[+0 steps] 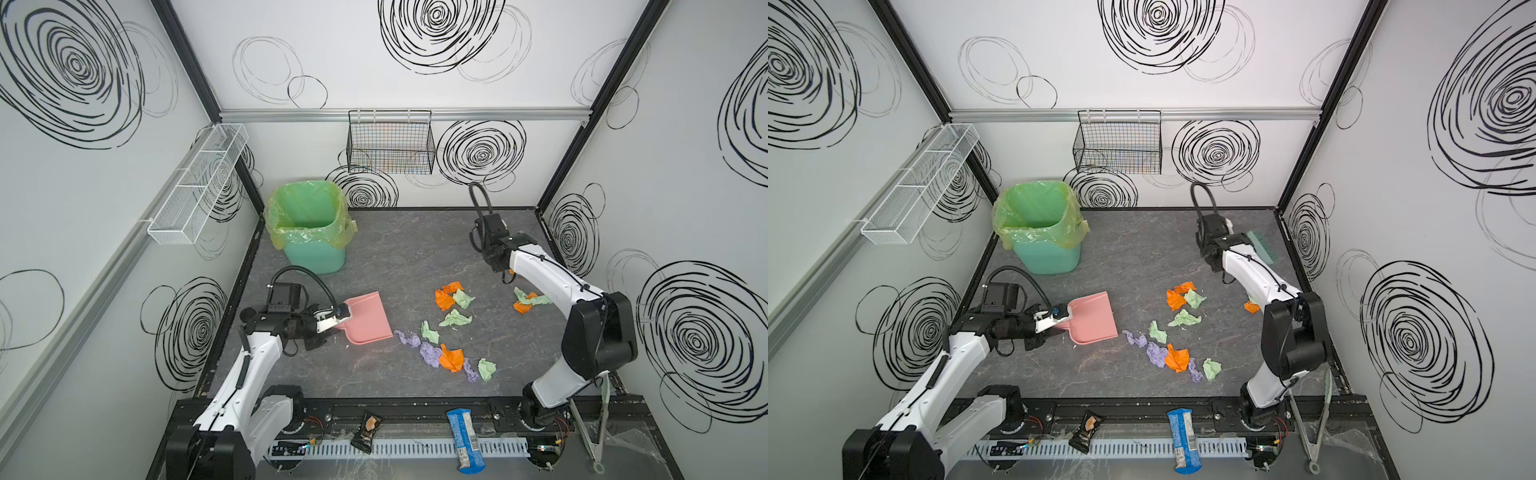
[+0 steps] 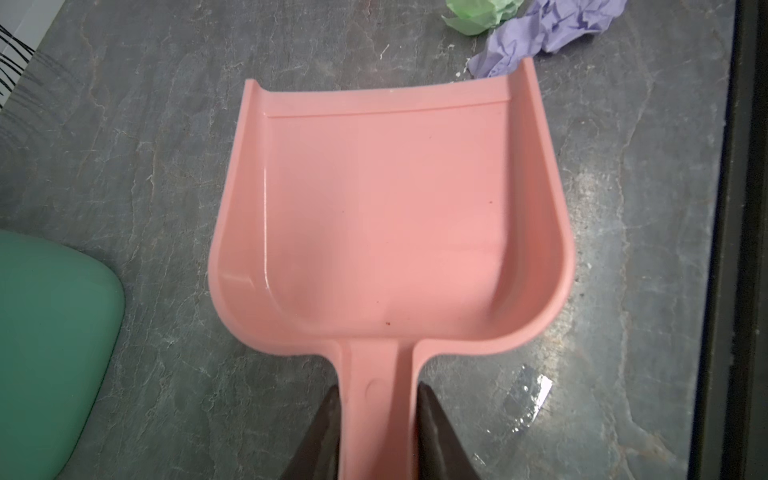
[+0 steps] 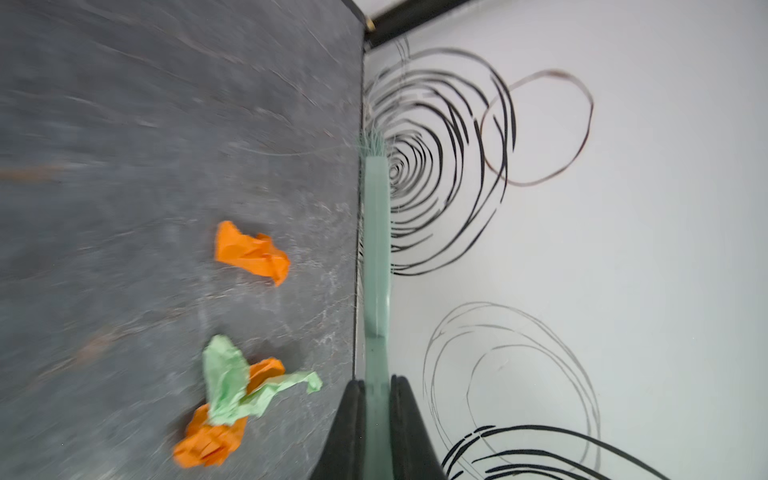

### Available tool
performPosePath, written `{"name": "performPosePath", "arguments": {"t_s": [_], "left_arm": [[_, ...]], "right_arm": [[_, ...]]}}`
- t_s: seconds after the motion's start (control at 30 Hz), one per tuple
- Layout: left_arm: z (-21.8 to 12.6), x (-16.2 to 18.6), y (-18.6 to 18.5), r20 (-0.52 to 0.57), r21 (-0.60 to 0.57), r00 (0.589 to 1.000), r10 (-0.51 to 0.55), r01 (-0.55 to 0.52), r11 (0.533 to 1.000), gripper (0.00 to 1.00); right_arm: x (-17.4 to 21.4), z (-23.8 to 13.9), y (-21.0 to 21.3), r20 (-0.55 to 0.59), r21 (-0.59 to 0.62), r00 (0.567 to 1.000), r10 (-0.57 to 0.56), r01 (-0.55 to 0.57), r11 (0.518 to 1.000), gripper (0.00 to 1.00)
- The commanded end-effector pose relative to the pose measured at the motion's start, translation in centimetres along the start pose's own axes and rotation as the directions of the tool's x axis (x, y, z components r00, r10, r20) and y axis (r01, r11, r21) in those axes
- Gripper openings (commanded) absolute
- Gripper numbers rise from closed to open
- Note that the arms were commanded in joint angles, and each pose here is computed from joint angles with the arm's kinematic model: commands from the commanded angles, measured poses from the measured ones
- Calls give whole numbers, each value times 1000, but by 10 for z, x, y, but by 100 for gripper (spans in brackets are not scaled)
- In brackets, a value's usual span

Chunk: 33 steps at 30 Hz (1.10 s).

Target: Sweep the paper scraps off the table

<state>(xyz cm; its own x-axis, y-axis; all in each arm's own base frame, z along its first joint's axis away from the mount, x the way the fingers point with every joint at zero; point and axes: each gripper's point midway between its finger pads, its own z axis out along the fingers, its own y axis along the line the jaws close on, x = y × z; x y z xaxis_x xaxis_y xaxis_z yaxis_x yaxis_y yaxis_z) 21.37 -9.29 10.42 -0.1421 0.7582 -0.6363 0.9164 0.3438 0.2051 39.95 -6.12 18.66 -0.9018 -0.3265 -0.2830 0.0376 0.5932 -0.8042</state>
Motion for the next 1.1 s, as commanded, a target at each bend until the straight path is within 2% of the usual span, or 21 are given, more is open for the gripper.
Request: {"name": "performPosePath", "arguments": {"t_s": [0.0, 0.17, 0.53, 0.73, 1.0, 1.07], "left_arm": [[-1, -2, -2, 31, -2, 999, 8, -8, 1000, 0], [-3, -1, 0, 48, 11, 999, -1, 1, 1000, 0], [-1, -4, 10, 58, 41, 998, -2, -1, 999, 0], [-4, -6, 16, 54, 30, 999, -1, -1, 1000, 0], [-5, -5, 15, 45, 29, 999, -9, 8, 1000, 0], [-5, -5, 15, 43, 28, 999, -10, 9, 1000, 0]], "right_arm": [[-9, 23, 1, -13, -9, 1000, 25, -25, 1000, 0], [12, 47, 22, -98, -76, 995, -12, 5, 997, 0], [59, 42, 57, -168, -162, 985, -23, -5, 987, 0], [76, 21, 86, -152, -198, 986, -69, 38, 980, 0], [91, -30, 132, -101, -252, 987, -128, 99, 963, 0], [91, -45, 144, -58, -241, 984, -167, 148, 959, 0]]}}
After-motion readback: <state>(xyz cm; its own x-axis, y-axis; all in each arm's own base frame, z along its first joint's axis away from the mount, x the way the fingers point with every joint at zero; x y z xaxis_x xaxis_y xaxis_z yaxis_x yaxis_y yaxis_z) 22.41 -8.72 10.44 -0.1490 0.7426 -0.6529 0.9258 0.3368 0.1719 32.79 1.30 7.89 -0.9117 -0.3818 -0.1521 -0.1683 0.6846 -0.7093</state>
